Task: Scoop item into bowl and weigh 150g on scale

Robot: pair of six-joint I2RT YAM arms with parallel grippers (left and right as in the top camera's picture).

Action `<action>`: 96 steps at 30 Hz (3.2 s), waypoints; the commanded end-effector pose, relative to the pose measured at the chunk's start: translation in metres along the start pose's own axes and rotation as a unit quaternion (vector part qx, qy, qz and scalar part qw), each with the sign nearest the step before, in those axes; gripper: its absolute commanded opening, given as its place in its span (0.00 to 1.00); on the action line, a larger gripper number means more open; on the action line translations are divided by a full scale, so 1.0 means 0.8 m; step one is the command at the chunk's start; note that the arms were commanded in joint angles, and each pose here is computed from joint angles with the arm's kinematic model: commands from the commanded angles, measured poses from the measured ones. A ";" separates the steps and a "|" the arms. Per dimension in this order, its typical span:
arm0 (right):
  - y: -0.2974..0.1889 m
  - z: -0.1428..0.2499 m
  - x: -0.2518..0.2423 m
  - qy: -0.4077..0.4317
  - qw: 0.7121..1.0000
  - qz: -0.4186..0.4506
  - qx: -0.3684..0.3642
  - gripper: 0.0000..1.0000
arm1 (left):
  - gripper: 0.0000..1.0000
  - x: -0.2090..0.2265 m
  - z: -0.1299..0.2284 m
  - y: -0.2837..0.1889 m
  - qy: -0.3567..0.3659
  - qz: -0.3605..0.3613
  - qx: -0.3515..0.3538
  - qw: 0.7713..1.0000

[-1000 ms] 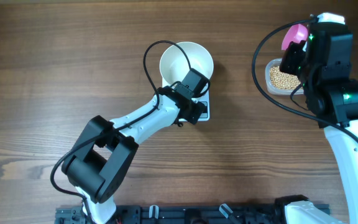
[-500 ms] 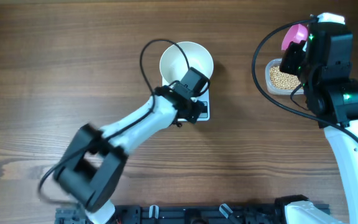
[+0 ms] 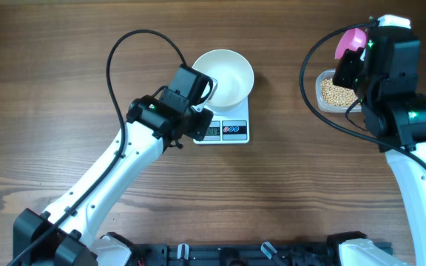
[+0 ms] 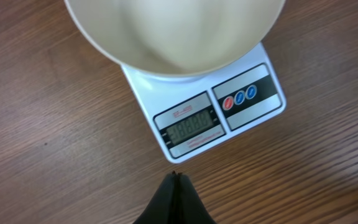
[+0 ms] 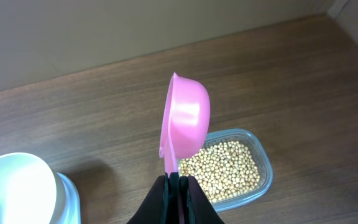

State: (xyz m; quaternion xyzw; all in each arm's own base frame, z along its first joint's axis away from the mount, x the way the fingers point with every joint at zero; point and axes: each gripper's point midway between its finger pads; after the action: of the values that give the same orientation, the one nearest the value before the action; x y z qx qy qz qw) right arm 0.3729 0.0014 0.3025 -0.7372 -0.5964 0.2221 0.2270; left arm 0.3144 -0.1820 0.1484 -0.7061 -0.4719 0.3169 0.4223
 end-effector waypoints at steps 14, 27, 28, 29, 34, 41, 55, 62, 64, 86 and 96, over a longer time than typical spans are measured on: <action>0.037 -0.057 0.057 -0.169 0.978 -0.081 -0.091 0.04 | 0.04 -0.004 -0.001 0.003 0.060 0.010 0.000 0.998; 0.073 -0.108 0.071 -0.163 0.969 -0.063 -0.172 0.04 | 1.00 0.003 -0.010 0.009 0.052 0.006 -0.010 0.999; 0.073 -0.108 0.071 -0.163 0.969 -0.063 -0.172 0.04 | 1.00 0.003 -0.010 0.009 0.052 0.005 -0.010 0.999; 0.073 -0.108 0.071 -0.163 0.970 -0.064 -0.172 0.04 | 1.00 0.003 -0.010 0.009 0.052 0.005 -0.009 0.999; 0.070 -0.107 0.080 -0.158 0.969 -0.086 -0.171 0.04 | 1.00 0.003 -0.010 0.009 0.052 0.005 -0.010 0.999; 0.045 -0.117 0.087 -0.190 0.945 -0.201 -0.173 0.04 | 1.00 0.003 -0.010 0.009 0.052 0.005 -0.010 0.999; 0.048 -0.057 -0.031 0.037 0.994 -0.103 -0.024 0.04 | 1.00 0.003 -0.010 0.009 0.052 0.005 -0.010 0.999; 0.051 -0.039 -0.044 0.142 0.987 -0.071 0.012 0.04 | 1.00 0.003 -0.010 0.009 0.052 0.005 -0.009 0.999; 0.051 -0.027 -0.046 0.137 0.988 -0.062 0.031 0.04 | 1.00 0.003 -0.010 0.009 0.052 0.005 -0.010 0.999; 0.050 -0.007 -0.051 -0.180 0.981 -0.064 0.043 0.04 | 1.00 0.003 -0.010 0.009 0.052 0.005 -0.009 0.999; 0.041 -0.003 -0.064 -0.198 0.976 -0.042 0.080 0.04 | 1.00 0.003 -0.010 0.009 0.052 0.005 -0.010 0.999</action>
State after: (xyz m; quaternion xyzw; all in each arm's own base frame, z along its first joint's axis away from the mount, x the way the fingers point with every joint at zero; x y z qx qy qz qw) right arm 0.3898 -0.0481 0.2675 -0.6223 -0.6506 0.3913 0.1908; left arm 0.3241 -0.1843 0.1493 -0.7291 -0.4524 0.2750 0.4338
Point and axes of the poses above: each gripper's point midway between its finger pads, its own y axis out along the fingers, its own x axis along the line the jaws close on, z = x × y, and after that the axes turned 7 degrees about -y, right-handed
